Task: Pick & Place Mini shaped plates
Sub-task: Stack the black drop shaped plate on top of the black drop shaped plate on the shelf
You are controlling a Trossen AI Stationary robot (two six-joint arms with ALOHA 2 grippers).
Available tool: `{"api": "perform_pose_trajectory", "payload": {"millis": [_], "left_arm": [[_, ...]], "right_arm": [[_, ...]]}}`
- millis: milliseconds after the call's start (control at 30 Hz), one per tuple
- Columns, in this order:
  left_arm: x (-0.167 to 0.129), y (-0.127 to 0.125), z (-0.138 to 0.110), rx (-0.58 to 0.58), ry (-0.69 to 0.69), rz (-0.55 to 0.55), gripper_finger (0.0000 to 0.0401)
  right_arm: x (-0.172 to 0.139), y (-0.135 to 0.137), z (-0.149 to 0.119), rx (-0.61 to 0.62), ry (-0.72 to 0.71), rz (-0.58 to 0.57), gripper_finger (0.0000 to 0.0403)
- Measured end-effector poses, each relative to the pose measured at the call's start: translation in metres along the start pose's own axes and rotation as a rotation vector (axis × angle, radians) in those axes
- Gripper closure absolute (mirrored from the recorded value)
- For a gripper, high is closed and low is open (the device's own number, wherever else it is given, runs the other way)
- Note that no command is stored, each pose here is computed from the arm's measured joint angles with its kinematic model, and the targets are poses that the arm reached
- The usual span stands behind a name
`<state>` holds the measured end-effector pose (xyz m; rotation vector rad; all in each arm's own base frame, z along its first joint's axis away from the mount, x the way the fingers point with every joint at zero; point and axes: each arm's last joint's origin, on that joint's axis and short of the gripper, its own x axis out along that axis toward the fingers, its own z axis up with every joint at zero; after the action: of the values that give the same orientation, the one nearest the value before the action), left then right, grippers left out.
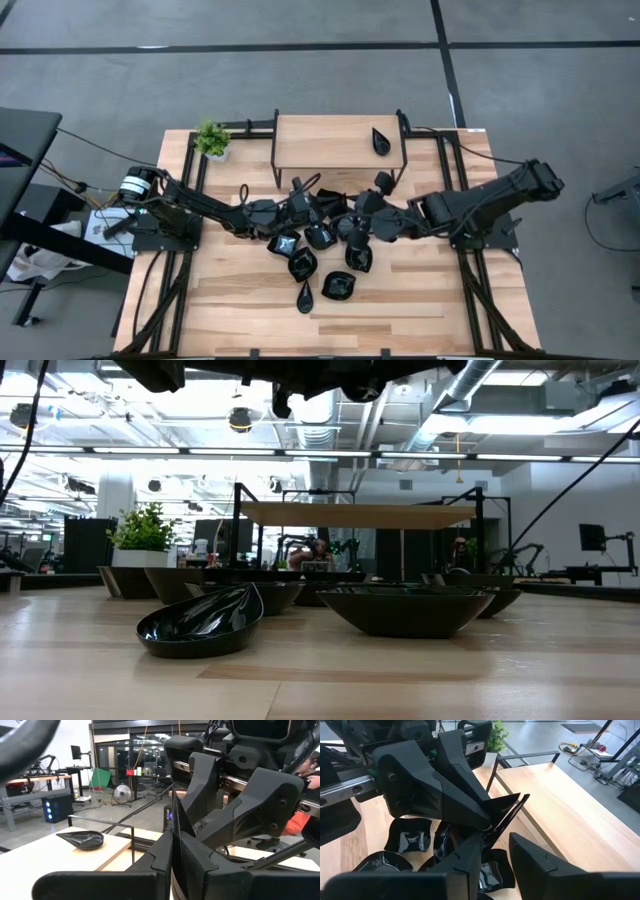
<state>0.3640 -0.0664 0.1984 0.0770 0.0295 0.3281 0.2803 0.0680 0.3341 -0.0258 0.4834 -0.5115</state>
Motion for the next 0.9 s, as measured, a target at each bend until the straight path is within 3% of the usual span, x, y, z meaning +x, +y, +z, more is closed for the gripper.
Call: {"api": "perform_pose_trajectory", "payload": {"millis": [900], "left_arm": [[0.0, 0.0001, 0.0006, -0.003, -0.005, 0.003, 0.0372]], "right_arm": [[0.0, 0.0003, 0.0012, 0.009, -0.01, 0.0, 0.0317]]}}
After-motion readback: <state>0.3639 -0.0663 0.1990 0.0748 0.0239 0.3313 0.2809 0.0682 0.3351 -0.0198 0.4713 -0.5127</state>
